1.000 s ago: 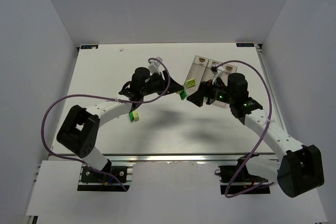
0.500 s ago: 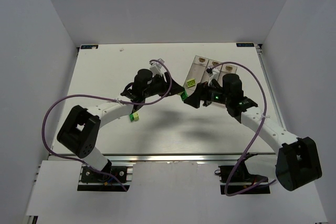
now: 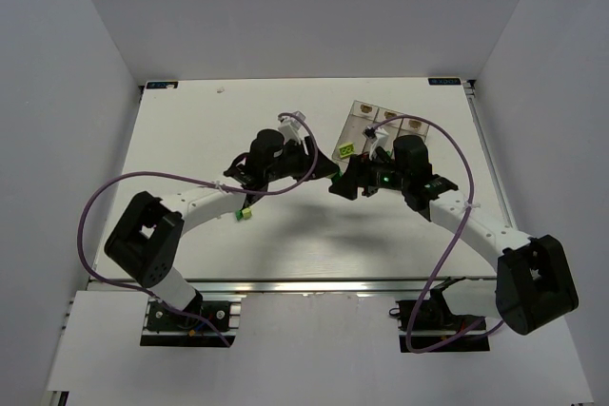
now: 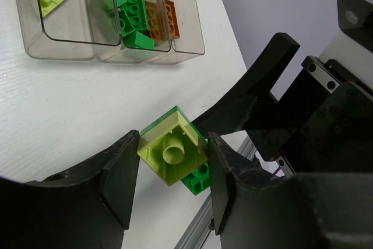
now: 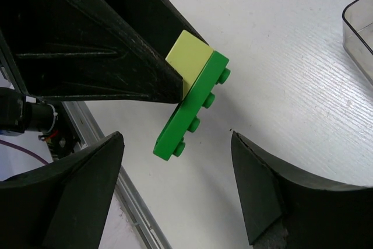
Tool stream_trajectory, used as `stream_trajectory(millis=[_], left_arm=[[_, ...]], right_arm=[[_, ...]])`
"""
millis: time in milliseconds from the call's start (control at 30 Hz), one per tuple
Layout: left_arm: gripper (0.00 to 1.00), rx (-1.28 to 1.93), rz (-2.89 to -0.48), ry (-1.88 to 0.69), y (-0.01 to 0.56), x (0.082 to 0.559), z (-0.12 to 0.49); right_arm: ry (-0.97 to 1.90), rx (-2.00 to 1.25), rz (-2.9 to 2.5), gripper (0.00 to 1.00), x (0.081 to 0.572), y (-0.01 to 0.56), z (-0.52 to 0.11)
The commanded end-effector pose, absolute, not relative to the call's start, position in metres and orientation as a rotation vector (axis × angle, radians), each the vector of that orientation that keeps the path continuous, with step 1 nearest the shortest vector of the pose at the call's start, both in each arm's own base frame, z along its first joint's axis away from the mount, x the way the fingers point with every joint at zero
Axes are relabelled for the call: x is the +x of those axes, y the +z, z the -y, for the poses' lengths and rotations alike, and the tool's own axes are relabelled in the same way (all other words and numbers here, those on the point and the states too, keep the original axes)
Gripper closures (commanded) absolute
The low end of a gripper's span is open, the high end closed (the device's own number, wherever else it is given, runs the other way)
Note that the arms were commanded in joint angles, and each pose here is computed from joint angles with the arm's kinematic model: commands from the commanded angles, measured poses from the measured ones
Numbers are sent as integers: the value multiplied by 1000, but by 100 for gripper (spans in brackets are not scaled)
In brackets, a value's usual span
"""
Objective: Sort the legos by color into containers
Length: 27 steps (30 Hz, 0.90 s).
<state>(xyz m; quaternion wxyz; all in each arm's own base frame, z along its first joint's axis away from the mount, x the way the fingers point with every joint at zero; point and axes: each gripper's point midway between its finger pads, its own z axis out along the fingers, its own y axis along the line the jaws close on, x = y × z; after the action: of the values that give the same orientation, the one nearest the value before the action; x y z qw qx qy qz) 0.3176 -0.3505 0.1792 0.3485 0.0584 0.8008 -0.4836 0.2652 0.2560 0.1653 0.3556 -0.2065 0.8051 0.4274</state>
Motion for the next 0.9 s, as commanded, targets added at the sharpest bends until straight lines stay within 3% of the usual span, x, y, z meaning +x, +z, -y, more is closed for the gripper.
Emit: stream_trajectory(millis=[0,500,867], left_arm=[[100,180,-2037,-1248,196,314,353],[100,221,-2046,-1184,192,309,359],[100,222,-2042,-1168,192,309,359]], right_arm=[[1093,-545,-2032,22,273,175,-260],[1104,-552,-2052,35,273,169,-261],[1126,-577,-2045,52,270,169,-264]])
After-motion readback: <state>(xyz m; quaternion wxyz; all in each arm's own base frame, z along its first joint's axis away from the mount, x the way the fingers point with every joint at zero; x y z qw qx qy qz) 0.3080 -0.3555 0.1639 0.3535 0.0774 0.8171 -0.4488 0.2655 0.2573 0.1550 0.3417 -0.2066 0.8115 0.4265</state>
